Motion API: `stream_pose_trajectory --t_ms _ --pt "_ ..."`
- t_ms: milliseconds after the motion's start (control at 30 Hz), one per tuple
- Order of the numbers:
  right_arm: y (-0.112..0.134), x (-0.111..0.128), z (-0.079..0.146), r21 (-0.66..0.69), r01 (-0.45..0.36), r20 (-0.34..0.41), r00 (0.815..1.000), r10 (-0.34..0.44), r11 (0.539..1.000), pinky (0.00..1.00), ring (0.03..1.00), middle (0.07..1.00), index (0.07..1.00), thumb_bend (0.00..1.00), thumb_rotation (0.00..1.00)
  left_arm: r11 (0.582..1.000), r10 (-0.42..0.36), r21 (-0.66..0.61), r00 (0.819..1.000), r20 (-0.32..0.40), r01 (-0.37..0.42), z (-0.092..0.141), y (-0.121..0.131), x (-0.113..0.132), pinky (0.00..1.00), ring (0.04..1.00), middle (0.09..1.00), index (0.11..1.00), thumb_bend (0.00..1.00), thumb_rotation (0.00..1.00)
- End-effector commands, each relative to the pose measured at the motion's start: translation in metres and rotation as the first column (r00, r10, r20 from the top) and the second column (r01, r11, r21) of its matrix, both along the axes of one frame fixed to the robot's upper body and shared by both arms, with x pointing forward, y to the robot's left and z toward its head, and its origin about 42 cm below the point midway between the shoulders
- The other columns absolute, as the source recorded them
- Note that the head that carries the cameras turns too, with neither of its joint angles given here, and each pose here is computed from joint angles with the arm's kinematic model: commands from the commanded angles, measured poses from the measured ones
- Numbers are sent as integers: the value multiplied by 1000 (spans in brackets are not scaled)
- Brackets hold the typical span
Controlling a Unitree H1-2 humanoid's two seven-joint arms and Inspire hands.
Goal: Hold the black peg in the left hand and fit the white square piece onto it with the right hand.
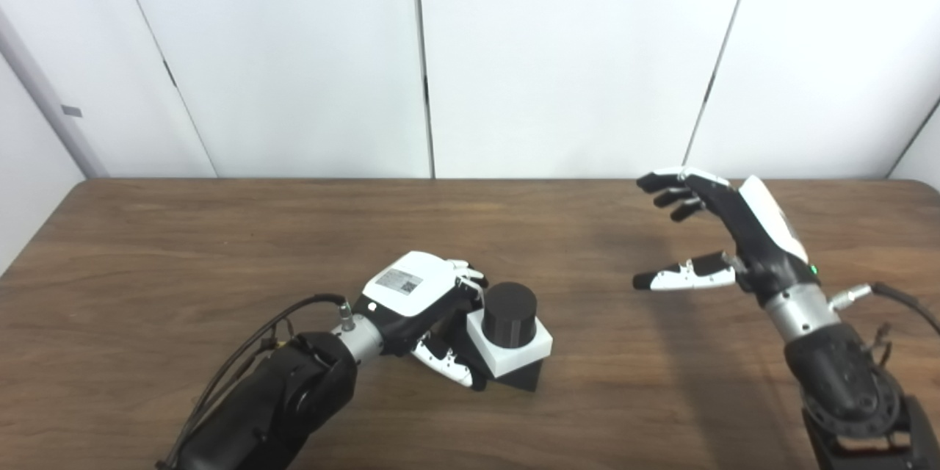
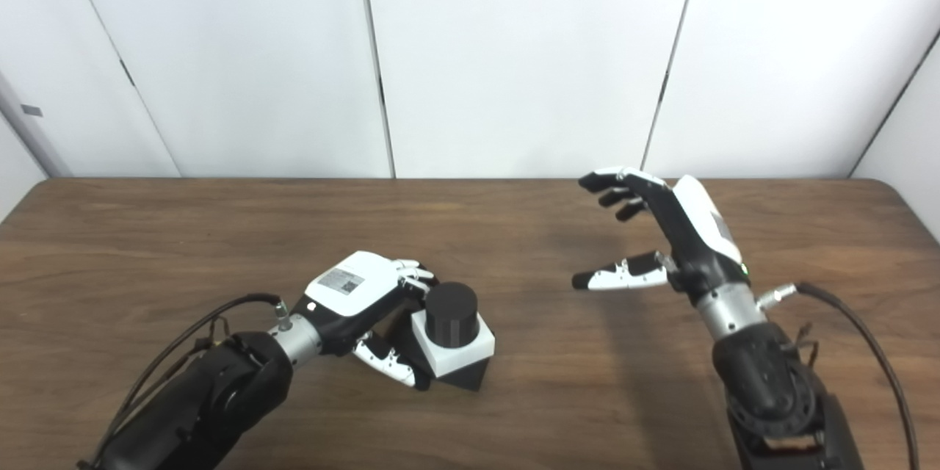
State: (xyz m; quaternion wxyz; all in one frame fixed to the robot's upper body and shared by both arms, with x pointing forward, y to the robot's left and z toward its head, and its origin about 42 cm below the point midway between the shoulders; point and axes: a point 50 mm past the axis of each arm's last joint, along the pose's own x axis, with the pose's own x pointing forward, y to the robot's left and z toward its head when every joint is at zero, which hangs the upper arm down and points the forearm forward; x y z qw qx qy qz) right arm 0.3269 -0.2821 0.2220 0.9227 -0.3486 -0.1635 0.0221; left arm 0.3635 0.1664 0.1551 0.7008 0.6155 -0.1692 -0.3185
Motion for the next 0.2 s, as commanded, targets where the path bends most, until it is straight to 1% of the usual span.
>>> stream_pose_trajectory --t_ms 0,167 --pt "0 1 16 43 0 116 993 -5 999 570 675 725 696 624 30 993 1 118 997 -76 8 -26 6 -8 836 889 843 492 521 78" --pt "4 -4 3 97 26 128 991 -38 995 565 674 740 701 610 78 993 2 116 997 -76 7 -26 6 -8 830 888 840 493 520 78"
